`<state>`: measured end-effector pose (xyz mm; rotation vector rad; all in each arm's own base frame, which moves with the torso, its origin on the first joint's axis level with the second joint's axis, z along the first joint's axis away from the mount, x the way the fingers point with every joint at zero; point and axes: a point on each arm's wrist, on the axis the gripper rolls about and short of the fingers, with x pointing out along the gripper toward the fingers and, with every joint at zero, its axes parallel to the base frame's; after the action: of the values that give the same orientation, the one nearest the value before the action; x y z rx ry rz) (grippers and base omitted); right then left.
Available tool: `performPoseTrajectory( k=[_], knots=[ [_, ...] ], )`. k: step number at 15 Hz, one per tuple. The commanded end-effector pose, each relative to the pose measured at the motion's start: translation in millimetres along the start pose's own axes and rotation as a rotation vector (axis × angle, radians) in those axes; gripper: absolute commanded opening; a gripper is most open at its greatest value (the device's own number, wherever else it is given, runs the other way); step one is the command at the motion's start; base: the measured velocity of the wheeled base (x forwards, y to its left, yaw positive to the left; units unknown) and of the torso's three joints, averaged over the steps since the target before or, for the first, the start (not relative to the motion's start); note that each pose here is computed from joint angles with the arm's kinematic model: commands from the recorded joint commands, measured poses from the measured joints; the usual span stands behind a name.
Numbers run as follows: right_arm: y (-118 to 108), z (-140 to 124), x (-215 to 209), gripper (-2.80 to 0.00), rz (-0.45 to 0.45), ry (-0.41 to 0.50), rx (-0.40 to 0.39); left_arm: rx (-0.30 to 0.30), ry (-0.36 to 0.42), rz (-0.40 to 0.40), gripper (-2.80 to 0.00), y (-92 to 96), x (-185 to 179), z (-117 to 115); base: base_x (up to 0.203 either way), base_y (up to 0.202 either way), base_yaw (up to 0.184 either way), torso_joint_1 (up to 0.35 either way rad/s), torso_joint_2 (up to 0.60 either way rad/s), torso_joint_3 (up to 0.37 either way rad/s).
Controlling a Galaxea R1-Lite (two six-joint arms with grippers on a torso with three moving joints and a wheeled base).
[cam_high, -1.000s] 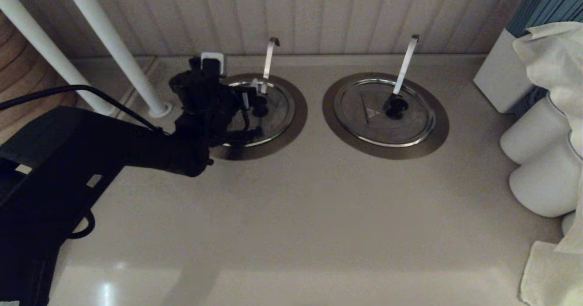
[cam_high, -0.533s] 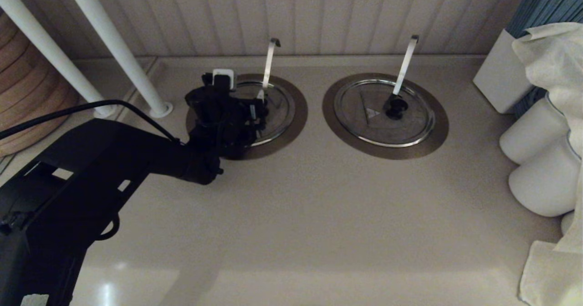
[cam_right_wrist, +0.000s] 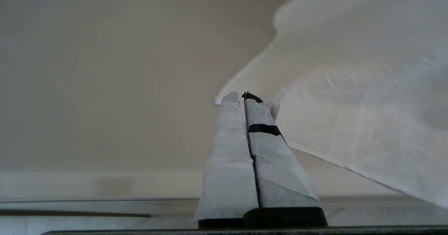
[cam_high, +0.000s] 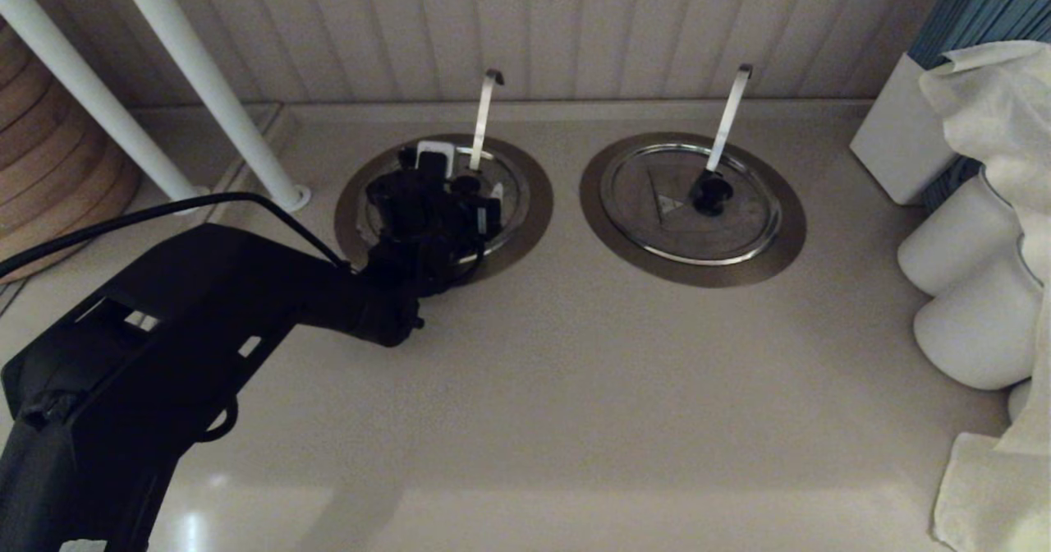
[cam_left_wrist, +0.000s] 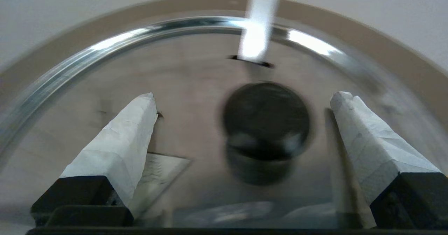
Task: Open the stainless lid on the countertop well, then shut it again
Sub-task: Open the lid
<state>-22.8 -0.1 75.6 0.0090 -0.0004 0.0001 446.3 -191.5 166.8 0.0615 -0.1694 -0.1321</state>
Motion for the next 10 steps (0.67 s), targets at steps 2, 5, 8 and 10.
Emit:
performPoseTrajectory(
  k=[2, 5, 8, 10],
  knots=[
    [0, 0, 0, -2.80, 0.000, 0.000, 0.000, -0.001, -0.013, 0.006, 0.00, 1.9, -5, 8, 0.000, 0.000, 0.000, 0.000, 0.00, 0.000],
    [0, 0, 0, -2.80, 0.000, 0.000, 0.000, 0.048, 0.000, 0.010, 0.00, 3.1, -3, 1, 0.000, 0.000, 0.000, 0.000, 0.00, 0.000],
    [0, 0, 0, -2.80, 0.000, 0.000, 0.000, 0.049, -0.020, 0.040, 0.00, 16.6, -1, 10, 0.000, 0.000, 0.000, 0.000, 0.00, 0.000],
    [0, 0, 0, -2.80, 0.000, 0.000, 0.000, 0.044, -0.040, 0.059, 0.00, 25.9, -1, 20, 0.000, 0.000, 0.000, 0.000, 0.00, 0.000]
  ],
)
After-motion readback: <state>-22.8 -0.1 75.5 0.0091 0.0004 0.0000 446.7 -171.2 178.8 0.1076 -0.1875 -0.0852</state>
